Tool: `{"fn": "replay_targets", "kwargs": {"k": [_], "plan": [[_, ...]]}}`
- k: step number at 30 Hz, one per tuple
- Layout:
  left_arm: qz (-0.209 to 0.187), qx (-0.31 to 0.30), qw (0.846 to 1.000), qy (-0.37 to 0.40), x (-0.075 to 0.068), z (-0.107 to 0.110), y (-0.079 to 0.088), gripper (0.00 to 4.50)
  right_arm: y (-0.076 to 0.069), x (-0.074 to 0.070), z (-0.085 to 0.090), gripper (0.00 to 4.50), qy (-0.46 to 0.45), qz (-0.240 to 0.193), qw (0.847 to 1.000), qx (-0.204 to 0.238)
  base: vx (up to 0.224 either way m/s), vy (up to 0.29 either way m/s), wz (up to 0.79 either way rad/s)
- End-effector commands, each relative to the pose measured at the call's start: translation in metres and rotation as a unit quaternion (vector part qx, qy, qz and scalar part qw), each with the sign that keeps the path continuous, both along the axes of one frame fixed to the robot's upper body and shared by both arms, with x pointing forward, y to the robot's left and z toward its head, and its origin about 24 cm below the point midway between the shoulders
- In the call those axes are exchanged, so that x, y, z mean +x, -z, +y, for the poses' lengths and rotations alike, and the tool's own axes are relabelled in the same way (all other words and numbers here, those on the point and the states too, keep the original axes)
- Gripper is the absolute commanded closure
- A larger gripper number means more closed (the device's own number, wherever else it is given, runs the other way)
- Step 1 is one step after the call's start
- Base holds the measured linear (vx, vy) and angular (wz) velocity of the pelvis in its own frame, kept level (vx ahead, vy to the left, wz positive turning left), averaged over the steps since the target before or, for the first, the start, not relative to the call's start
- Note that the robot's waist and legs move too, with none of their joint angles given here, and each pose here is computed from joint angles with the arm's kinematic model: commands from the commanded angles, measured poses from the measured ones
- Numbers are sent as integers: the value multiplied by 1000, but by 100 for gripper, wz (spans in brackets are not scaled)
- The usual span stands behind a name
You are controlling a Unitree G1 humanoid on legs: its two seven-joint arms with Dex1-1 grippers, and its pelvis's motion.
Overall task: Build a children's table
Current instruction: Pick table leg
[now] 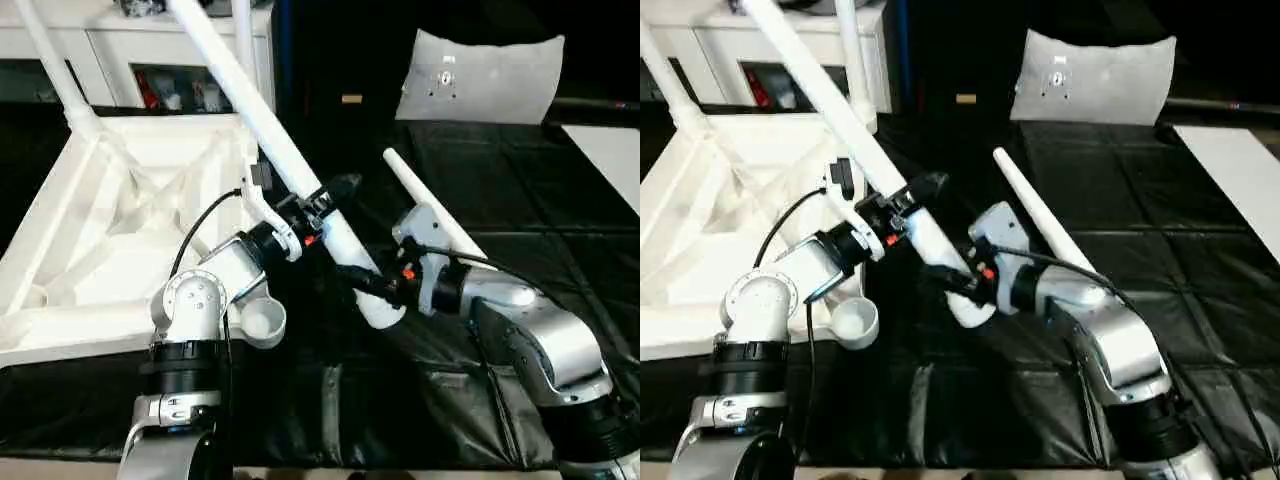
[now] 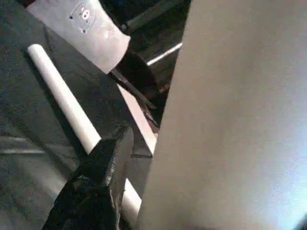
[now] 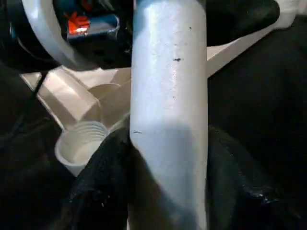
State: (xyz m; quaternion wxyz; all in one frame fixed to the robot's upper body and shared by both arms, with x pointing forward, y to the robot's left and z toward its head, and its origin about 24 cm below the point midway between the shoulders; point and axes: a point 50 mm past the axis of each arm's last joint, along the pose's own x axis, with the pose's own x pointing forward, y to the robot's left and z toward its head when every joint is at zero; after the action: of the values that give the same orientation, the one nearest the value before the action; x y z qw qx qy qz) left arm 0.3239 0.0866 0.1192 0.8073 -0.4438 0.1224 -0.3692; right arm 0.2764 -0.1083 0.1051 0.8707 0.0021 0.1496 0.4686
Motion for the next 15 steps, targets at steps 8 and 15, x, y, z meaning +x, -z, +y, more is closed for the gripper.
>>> {"fn": "replay_targets", "kwargs": {"k": [8,15], "plan": [[14,11,1000,-3,-5,-3,11,178,-15,4,-2,264,32,5,999,-9,0,0,0],[8,25,1000,-2,-6,-3,12,178,-17,4,-2,264,34,4,999,-16,0,0,0]]}}
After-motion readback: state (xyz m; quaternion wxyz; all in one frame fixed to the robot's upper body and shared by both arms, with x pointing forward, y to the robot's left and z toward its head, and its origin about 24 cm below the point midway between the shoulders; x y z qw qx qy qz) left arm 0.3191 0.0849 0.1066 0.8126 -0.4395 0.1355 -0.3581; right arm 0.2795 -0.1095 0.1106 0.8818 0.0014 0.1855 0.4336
